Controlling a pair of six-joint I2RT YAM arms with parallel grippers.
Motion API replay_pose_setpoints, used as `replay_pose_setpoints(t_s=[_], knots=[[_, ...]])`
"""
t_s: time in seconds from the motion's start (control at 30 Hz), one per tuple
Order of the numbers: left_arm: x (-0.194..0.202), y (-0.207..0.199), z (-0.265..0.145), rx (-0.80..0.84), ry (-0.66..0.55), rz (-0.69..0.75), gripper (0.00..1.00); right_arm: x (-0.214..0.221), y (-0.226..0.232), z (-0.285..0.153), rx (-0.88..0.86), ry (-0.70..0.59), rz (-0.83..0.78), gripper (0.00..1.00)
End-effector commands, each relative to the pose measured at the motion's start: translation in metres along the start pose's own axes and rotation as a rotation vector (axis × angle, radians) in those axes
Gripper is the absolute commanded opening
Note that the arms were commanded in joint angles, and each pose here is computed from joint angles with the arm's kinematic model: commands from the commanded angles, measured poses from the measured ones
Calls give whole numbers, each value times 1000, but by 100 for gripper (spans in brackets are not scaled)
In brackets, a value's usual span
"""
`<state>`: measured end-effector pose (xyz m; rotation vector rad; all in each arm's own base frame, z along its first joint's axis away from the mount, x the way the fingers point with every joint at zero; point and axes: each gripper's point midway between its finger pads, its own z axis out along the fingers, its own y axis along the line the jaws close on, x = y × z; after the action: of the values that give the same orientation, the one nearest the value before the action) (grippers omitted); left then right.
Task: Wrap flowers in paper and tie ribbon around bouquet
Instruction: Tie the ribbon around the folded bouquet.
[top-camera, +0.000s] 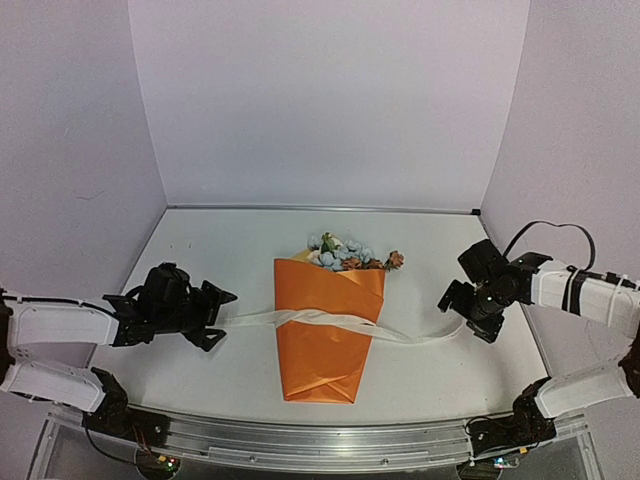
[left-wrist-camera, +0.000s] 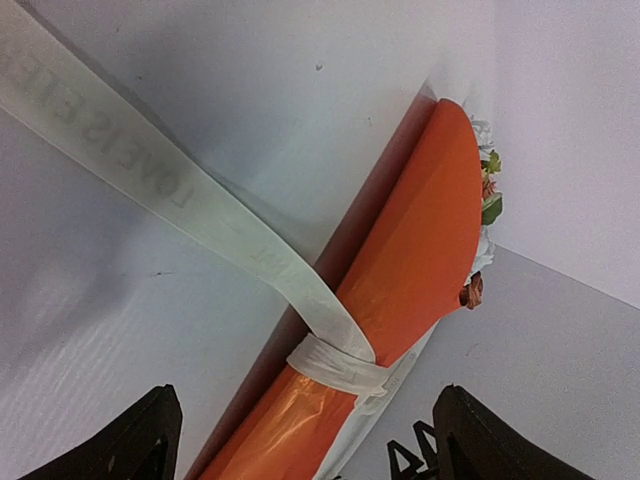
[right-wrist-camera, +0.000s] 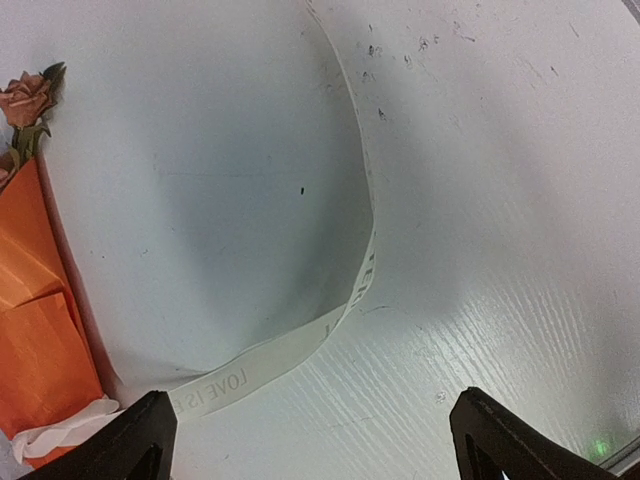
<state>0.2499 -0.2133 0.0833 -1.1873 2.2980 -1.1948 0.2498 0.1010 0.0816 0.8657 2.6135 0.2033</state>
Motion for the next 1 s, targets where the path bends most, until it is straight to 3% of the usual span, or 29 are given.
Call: replay_pose_setpoints(t_s=[0.0, 0.37, 0.97], knots=[[16, -42, 20, 177, 25, -106, 91, -6, 3, -11, -61, -50, 85, 98], [45, -46, 54, 173, 58, -172, 89, -14, 1, -26, -117, -103, 193, 98], [42, -32, 90, 188, 34, -321, 75, 0, 6, -19, -169, -93, 214, 98]])
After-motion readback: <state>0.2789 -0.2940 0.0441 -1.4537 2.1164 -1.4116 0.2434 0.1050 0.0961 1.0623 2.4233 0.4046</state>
